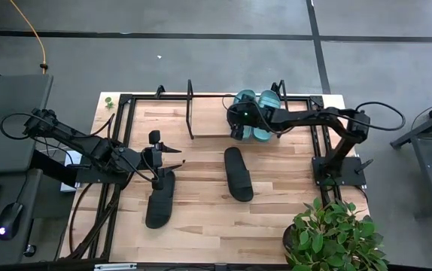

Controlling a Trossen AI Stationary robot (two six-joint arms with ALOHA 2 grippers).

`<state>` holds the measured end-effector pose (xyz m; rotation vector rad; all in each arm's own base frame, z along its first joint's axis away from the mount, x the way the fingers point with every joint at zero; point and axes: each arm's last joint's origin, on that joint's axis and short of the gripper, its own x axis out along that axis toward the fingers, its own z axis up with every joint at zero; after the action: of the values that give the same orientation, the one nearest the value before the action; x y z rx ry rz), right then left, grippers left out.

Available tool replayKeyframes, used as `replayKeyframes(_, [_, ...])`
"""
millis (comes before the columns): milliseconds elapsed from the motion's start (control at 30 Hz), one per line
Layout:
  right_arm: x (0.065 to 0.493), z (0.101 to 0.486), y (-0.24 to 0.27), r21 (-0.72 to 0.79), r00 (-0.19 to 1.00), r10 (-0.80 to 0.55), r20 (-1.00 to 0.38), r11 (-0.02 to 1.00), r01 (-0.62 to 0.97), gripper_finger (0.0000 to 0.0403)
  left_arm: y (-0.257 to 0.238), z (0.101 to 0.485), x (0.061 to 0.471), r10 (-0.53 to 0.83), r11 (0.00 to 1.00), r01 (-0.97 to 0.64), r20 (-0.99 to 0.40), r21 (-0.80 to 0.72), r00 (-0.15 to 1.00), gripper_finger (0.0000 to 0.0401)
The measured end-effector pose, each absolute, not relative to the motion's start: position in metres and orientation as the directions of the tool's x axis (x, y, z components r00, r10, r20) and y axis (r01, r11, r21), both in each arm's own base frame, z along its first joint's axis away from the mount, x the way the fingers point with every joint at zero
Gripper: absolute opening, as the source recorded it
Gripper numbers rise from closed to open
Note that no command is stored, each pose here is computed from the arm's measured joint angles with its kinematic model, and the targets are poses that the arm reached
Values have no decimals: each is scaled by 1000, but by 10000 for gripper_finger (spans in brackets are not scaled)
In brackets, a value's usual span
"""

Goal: Pick and place slides into the shelf
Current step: Adjust the left green slide on the shelf

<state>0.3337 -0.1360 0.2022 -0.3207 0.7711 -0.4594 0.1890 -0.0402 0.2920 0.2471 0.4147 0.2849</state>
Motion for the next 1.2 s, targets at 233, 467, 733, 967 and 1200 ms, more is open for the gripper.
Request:
replayKeyframes(233, [341,194,-138,-446,647,-507,-570,852,274,255,-40,292,189,320,931,-221,-358,292,877,198])
replayKeyframes(467, [344,184,-141,-485,618,-540,-571,829,277,254,-40,292,189,320,931,-220,-359,292,877,198])
replayKeyframes(733, [343,179,-142,-527,555,-596,-581,794,302,254,-40,292,189,320,931,-220,-359,292,877,198])
replayKeyframes(967, [339,176,-142,-554,499,-626,-598,774,307,254,-40,292,189,320,931,-221,-359,292,877,197])
replayKeyframes(1200, [337,175,-142,-568,466,-643,-608,762,310,254,-40,292,189,320,931,-220,-359,292,877,198])
